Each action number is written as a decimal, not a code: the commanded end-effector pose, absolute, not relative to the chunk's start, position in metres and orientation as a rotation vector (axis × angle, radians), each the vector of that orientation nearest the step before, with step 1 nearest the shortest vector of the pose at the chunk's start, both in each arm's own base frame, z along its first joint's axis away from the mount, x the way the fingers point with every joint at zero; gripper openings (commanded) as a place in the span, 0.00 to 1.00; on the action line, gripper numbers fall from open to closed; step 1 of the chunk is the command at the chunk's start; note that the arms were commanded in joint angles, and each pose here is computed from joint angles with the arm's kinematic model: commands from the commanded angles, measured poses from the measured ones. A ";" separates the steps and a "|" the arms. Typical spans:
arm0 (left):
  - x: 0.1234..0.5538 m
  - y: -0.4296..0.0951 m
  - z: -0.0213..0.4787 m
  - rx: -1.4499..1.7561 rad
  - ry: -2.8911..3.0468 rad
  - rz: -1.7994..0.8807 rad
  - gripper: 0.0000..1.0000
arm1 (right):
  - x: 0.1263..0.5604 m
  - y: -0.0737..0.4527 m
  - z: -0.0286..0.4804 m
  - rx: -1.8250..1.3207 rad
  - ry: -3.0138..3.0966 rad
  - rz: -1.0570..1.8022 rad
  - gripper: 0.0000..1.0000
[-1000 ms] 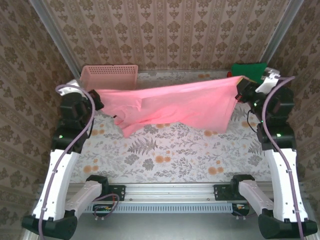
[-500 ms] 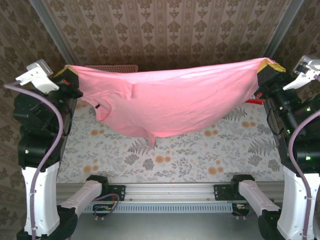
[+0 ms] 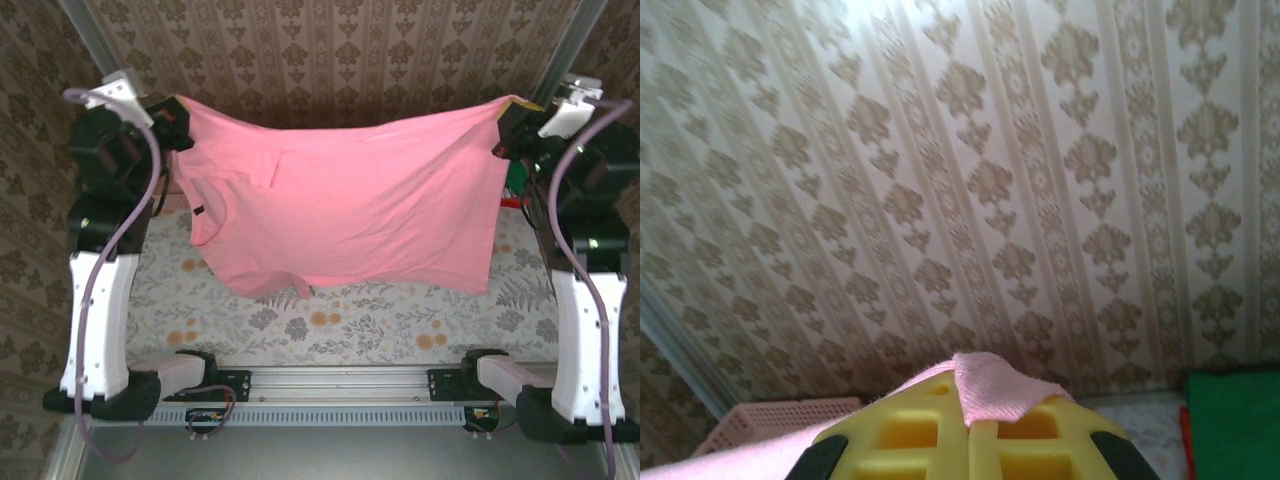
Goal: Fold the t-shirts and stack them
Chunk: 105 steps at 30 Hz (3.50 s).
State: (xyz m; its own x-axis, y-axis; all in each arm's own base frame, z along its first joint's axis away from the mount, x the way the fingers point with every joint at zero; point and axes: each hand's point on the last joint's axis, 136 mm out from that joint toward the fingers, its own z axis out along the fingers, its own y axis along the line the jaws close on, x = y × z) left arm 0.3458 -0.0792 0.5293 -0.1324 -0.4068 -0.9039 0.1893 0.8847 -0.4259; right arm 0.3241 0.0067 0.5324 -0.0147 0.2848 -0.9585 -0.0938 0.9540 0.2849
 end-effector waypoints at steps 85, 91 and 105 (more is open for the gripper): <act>0.335 -0.153 0.162 -0.212 2.382 -0.472 0.98 | 0.332 0.017 0.141 0.467 2.268 0.159 0.93; 0.411 -0.191 0.157 -0.131 2.373 -0.445 0.94 | 0.360 0.068 0.128 0.358 2.337 0.227 0.94; 0.532 -0.200 0.123 -0.298 2.357 -0.416 0.95 | 0.359 0.069 0.120 0.346 2.357 0.188 0.94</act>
